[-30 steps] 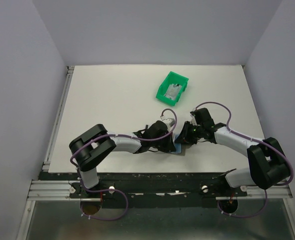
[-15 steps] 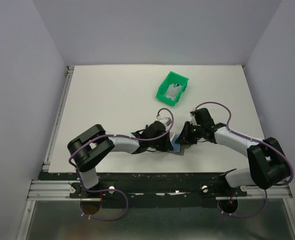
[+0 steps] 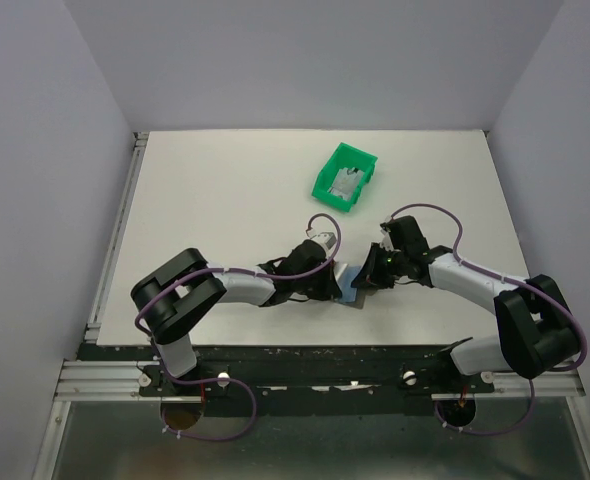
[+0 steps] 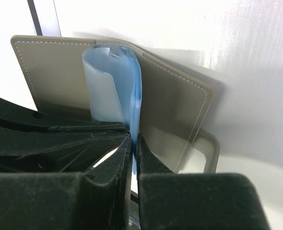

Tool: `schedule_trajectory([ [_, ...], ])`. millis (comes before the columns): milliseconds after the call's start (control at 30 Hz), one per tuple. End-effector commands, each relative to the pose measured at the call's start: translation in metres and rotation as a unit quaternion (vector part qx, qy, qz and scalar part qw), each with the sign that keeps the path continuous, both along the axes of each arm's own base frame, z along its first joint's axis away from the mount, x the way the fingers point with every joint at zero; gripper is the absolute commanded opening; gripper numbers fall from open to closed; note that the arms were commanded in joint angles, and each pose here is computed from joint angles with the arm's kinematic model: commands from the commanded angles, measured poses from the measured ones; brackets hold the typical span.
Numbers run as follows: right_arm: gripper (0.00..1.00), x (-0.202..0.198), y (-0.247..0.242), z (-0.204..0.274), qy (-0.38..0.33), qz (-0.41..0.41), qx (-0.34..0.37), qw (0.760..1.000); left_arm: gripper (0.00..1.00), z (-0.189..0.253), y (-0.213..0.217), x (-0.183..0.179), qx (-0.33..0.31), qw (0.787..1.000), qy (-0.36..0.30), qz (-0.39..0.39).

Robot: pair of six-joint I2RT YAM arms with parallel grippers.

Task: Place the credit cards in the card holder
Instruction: Open the card holder at the center of the board.

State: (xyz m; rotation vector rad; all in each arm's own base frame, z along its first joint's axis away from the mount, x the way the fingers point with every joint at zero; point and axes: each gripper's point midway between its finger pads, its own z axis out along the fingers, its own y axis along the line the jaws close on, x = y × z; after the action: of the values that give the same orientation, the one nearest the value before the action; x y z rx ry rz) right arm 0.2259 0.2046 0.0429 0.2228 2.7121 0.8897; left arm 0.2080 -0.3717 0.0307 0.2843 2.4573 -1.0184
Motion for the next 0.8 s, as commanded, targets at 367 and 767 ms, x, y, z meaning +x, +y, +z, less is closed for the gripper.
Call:
schedule_trajectory([
  [367, 0.00, -0.006, 0.000, 0.001, -0.008, 0.015, 0.005, 1.000, 0.00, -0.006, 0.037, 0.011, 0.049, 0.998, -0.001, 0.048],
  [767, 0.00, -0.004, 0.006, 0.047, -0.062, 0.071, 0.021, 0.995, 0.00, 0.012, 0.058, 0.035, 0.064, 0.995, -0.016, 0.078],
])
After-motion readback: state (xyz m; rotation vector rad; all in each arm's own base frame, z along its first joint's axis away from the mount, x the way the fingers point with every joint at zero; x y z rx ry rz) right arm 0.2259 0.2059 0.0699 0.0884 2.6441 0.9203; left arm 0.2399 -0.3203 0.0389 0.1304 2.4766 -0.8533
